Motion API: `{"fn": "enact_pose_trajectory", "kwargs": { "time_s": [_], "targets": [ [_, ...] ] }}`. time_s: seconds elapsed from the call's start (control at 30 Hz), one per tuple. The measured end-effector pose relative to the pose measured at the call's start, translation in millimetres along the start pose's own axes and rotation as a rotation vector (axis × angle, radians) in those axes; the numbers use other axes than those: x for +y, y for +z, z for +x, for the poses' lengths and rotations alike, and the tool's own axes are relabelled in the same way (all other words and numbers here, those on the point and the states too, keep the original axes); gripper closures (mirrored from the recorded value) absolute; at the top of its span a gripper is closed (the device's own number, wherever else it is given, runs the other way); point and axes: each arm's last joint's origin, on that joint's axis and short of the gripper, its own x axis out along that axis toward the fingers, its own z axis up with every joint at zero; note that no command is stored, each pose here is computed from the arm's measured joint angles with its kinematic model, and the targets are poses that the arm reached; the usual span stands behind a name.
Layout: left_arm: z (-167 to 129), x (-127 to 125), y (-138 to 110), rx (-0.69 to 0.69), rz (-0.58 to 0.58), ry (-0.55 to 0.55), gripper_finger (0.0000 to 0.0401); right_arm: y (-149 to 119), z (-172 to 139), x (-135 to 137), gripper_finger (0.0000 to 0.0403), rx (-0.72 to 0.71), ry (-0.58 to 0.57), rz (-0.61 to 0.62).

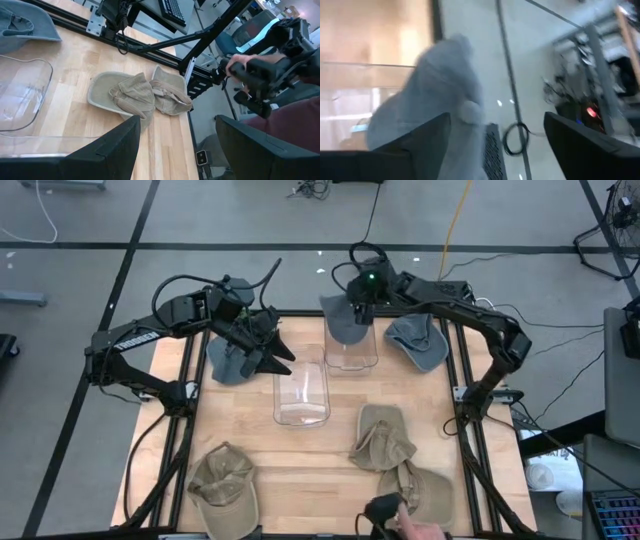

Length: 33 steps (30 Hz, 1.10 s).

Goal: Pick & Place hat
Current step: Put the right ash blue cap into the right transparent bin

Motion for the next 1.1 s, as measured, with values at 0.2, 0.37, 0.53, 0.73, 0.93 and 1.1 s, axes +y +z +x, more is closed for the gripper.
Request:
{"fn": "enact_pose_trajectory", "kwargs": {
  "time_s": [0.2,0.37,0.53,0.73,0.93,1.1],
  "targets": [
    [0.0,0.0,0.1,-0.001,0.020,0.001,0.0132,4.3,-31.3,2.8,0.0063,0.071,-0.094,0.090],
    [0.0,0.0,0.1,-0.001,0.025,0.001,0.0132,9.7,-57.0,13.0,0.0062,0.092,-0.113,0.138],
    [0.0,0.0,0.2,-0.002,0.026,0.001,0.0132,10.7,-80.9,27.4,0.0062,0.148,-0.128,0.200],
    [0.0,0.0,0.2,-0.002,0.047,0.001,0.0132,3.6,-101.9,48.3,0.0062,0.268,-0.105,0.283],
    [0.0,0.0,0.2,-0.002,0.047,0.001,0.0132,-5.7,-117.2,66.3,0.0062,0.393,-0.060,0.361],
    [0.0,0.0,0.2,-0.002,0.047,0.001,0.0132,-12.5,-129.3,79.0,0.0062,0.490,-0.006,0.449]
  ]
}}
